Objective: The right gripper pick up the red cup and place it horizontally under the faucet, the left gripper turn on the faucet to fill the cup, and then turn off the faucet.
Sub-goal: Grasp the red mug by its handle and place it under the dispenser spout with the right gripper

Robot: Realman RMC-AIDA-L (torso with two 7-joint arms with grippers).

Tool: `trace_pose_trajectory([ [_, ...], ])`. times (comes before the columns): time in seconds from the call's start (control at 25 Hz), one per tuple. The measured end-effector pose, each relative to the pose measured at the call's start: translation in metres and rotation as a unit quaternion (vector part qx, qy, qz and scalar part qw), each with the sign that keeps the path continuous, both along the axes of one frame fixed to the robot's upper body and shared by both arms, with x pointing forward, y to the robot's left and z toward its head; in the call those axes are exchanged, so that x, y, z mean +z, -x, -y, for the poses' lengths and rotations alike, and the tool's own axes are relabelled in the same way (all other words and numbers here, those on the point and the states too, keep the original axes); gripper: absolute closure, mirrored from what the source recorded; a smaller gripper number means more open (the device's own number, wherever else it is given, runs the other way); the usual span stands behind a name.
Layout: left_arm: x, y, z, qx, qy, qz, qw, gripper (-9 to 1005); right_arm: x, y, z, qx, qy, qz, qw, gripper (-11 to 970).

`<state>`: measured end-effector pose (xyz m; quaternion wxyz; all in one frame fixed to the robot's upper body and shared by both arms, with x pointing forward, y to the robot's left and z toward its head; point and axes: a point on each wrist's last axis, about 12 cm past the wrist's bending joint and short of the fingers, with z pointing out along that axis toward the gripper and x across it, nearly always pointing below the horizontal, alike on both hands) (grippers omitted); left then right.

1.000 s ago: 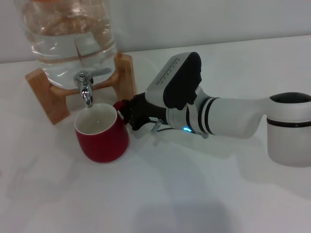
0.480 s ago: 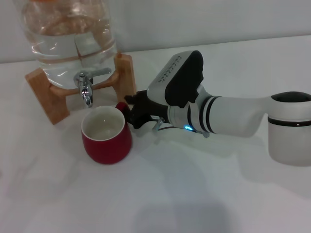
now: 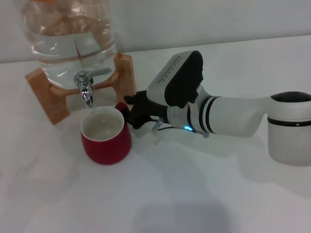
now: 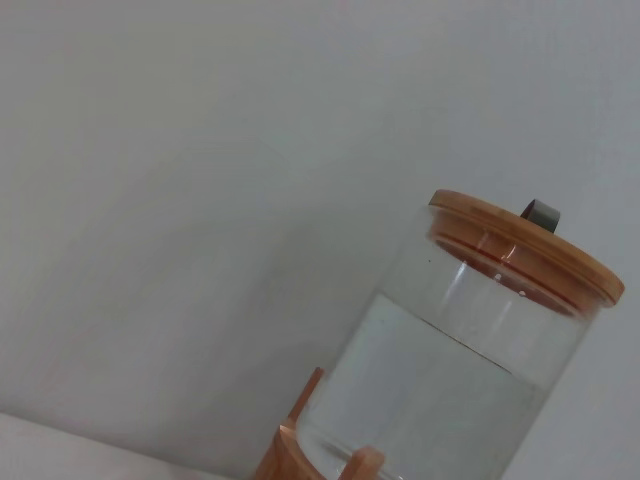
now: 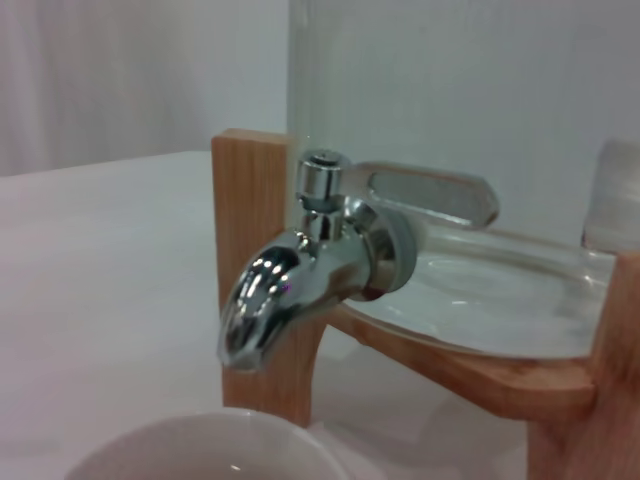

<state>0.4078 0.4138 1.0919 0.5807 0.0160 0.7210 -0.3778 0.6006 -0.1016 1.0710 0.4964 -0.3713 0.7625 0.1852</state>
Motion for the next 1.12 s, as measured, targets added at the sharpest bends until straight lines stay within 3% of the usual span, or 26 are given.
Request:
trace_pose_trajectory([
  [1.12, -0.0004, 0.0019, -0.0008, 0.002, -0.001, -0.001, 1.0, 104, 0.0024, -0.0002, 0.0006, 0.006, -0.002, 0.004, 1.0, 655],
])
